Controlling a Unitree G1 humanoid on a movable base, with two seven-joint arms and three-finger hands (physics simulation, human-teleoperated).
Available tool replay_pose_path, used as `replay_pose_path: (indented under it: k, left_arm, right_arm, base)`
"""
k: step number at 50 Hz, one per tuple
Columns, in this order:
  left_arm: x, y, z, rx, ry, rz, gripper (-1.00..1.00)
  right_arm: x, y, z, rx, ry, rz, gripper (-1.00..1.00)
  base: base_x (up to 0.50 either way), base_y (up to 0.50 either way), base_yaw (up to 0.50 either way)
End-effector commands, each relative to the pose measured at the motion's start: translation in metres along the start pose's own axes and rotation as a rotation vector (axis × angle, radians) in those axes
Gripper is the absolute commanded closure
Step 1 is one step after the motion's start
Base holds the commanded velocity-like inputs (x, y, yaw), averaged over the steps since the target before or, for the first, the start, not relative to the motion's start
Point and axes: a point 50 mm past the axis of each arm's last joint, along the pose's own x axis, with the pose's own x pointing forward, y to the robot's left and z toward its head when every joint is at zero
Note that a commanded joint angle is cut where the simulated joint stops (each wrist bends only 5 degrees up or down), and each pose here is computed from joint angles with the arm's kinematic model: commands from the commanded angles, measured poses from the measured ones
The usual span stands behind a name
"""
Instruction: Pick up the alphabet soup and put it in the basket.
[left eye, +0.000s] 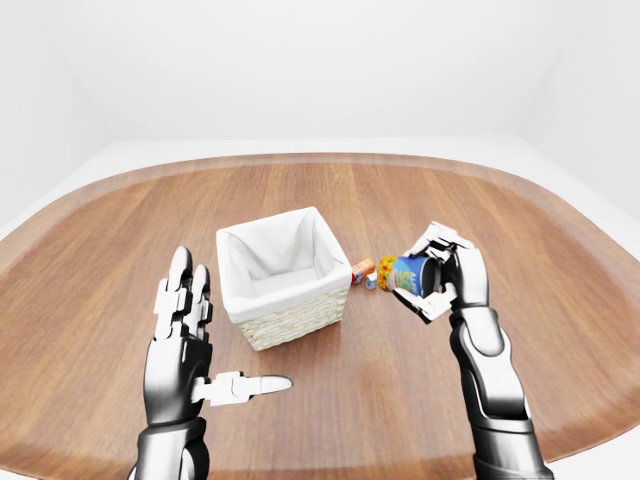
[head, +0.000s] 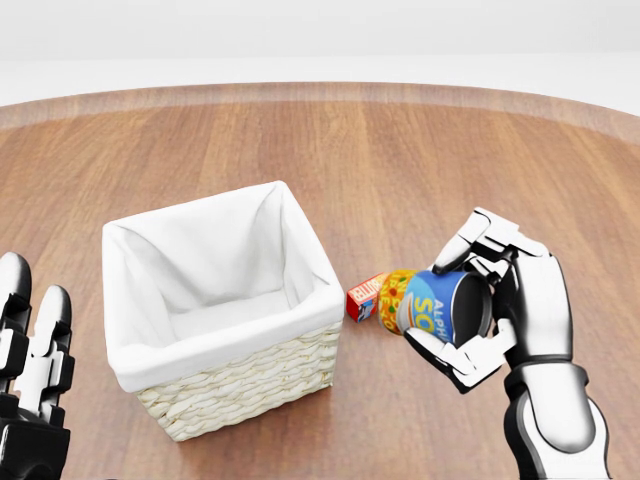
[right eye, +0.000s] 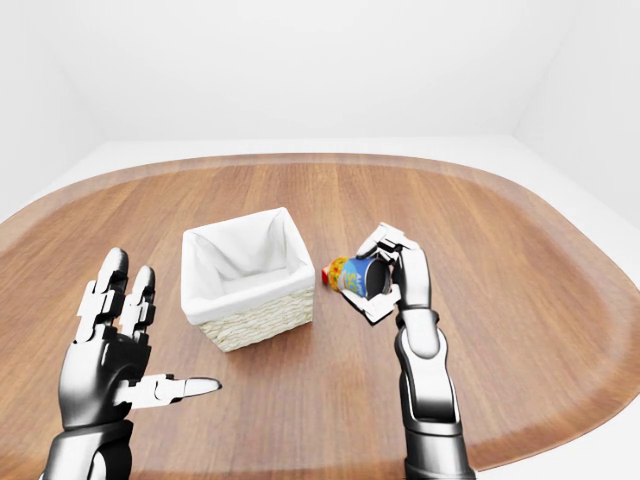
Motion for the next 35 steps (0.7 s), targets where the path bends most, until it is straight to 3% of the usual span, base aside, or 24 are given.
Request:
replay_pose_path:
  k: [1,15,35]
  left_arm:
    - [0.000,0.000,0.000,0.000,0.000,-0.002,-1.00]
    - [0.001,-0.001,-0.001,0.000,0.002,-0.003,-1.00]
    - [0.002,0.001,-0.002,-0.004,0.007,-0.004,-1.00]
  right_arm:
    - [0.014,0.003,0.038,-0.024,-0.160,-0.019,1.00]
    - [0.030,0.012,0.060,-0.030,-0.247,-0.012,1.00]
    - [0.042,0.045,0.078,-0.044,-0.314,0.048,1.00]
  base:
    - [0.00,0.00,0.00]
    - [0.00,0.00,0.00]
    - [0.00,0.00,0.00]
